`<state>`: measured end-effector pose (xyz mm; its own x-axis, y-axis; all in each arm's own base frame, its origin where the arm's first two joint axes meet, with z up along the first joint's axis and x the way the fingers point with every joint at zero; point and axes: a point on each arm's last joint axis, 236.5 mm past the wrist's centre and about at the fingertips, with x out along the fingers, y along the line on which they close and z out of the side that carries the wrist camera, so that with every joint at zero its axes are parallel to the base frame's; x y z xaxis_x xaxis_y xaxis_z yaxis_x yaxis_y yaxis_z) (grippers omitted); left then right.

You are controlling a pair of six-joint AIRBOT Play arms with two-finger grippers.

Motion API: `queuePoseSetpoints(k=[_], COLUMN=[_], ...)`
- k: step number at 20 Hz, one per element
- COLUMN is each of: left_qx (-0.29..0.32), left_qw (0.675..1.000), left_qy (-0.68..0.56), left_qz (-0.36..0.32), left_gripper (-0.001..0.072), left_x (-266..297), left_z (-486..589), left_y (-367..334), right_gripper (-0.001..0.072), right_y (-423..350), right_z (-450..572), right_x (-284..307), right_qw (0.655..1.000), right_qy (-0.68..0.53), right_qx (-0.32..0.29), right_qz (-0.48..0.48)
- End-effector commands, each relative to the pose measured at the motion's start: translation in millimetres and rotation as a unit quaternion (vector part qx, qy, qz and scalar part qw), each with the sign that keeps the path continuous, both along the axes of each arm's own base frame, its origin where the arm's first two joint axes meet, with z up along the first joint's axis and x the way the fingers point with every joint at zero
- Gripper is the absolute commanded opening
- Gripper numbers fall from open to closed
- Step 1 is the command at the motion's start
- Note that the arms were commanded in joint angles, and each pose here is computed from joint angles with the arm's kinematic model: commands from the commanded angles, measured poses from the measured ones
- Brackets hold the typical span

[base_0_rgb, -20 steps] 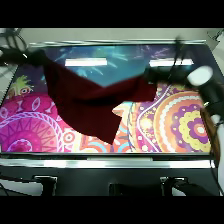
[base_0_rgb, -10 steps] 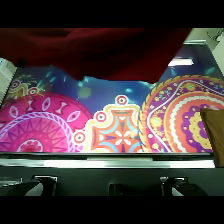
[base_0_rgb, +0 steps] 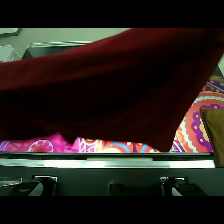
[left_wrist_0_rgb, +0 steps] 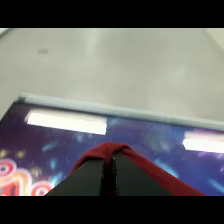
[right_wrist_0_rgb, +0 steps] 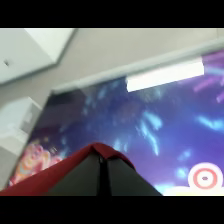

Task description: Fold the clothes and pants, and hang the long-sleeved shirts on hangers.

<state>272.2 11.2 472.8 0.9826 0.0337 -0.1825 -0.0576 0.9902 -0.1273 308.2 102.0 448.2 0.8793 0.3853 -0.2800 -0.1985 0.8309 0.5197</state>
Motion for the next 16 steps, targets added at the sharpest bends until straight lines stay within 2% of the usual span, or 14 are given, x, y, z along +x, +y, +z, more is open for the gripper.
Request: queuePoseSetpoints(k=[1,3,6,10,14,15,16], left_qx=[0.011,0.009,-0.026,-0.075,-0.097,-0.103,-0.110], left_qw=[0.991,0.973,0.945,0.917,0.915,0.917,0.918], left_qy=[0.133,0.228,0.321,0.384,0.379,0.373,0.368], left_qz=[0.000,-0.021,-0.049,-0.081,-0.094,-0.099,-0.103], left_gripper=[0.0022,0.0021,0.0021,0.0020,0.0023,0.0051,0.0174], left_x=[88.1,158.2,244.3,310.4,354.6,362.1,366.2], left_z=[-92.6,-185.6,-333.9,-468.8,-507.2,-507.6,-505.8], left_y=[10.6,8.8,-1.0,-18.8,-32.3,-37.5,-41.7], right_gripper=[0.0029,0.0029,0.0029,0.0030,0.0033,0.0087,0.0254], right_y=[10.1,15.4,14.4,1.8,0.0,-1.0,-5.1], right_z=[-102.6,-182.7,-289.5,-408.5,-469.1,-473.1,-473.1], right_x=[80.8,136.7,207.8,280.2,312.3,316.4,319.2], right_qw=[0.991,0.976,0.959,0.951,0.953,0.955,0.956], right_qy=[0.132,0.210,0.270,0.290,0.284,0.279,0.275], right_qx=[-0.028,-0.051,-0.086,-0.103,-0.090,-0.091,-0.088], right_qz=[0.010,0.017,0.017,-0.026,-0.048,-0.051,-0.056])
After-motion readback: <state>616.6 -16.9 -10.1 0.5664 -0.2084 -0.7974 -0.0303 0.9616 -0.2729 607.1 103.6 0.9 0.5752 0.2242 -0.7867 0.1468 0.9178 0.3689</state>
